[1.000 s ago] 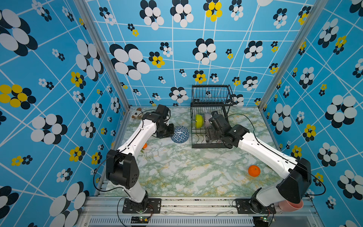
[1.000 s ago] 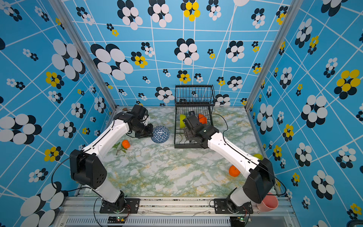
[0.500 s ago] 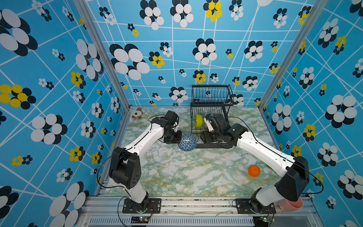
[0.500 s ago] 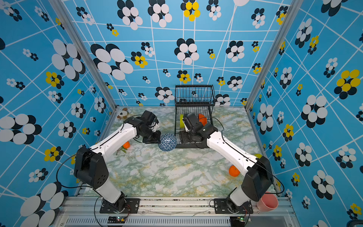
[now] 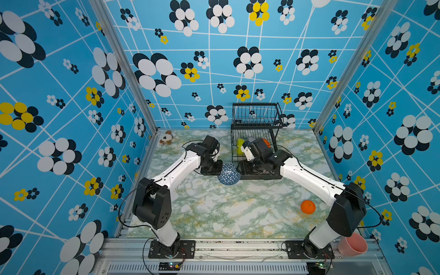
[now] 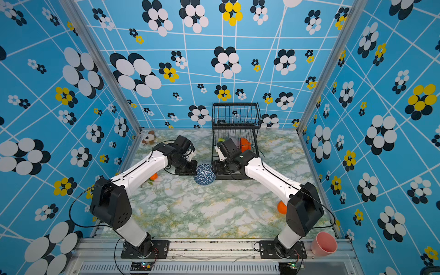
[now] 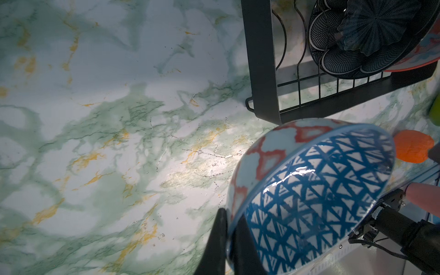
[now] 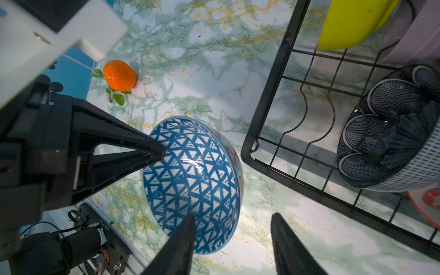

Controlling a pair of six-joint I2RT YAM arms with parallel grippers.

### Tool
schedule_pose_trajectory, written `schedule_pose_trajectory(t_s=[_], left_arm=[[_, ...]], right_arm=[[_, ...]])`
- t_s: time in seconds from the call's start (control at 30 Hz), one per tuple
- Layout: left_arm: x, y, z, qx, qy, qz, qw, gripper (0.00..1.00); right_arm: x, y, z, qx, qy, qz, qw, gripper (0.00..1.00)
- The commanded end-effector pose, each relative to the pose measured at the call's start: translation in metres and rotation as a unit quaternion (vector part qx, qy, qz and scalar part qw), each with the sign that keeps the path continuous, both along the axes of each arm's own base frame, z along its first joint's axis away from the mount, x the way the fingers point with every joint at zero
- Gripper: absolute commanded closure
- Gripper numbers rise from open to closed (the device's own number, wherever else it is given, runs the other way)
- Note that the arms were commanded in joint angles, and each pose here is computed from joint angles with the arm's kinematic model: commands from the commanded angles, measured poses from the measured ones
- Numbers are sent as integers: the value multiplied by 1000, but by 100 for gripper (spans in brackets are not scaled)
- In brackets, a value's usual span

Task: Load bowls into a dish rack
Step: Place the bowl in the dish rack.

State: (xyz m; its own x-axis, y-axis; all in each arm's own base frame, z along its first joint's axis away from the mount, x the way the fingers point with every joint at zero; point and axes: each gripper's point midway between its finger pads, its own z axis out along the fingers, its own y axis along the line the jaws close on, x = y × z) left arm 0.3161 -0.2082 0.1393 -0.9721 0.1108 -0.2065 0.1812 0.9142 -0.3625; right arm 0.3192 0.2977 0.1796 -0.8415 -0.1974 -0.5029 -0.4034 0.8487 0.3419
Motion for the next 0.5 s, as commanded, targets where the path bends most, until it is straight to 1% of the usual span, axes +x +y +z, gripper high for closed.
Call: schedule_pose_trajectory(t_s=[0.0,0.13,0.2,0.27,0.37,0.47], left_arm=[[-1,-8,10,-20,-18,-19,999,100],[-1,-8,13,-22,-23,-20,999,100],[-2,-8,14,-22,-24,-21,999,100],[-1,-8,15,-23,-25,-22,999,100],[-2,-10,15,-25,-25,-23,999,100],[-3,-10,15,-22,-25,-24,999,100]], right_arm=[[4,7,-4,8,10,-1,1000,49],[5,6,-12,-3,16,-3,1000,52],[6,5,-15,-8,17,-6,1000,57],[7,5,-18,-11,18,-8,1000,60],[10,3,-21,-18,17,-12,1000,62],[12,2,-24,-24,16,-17,999,72]])
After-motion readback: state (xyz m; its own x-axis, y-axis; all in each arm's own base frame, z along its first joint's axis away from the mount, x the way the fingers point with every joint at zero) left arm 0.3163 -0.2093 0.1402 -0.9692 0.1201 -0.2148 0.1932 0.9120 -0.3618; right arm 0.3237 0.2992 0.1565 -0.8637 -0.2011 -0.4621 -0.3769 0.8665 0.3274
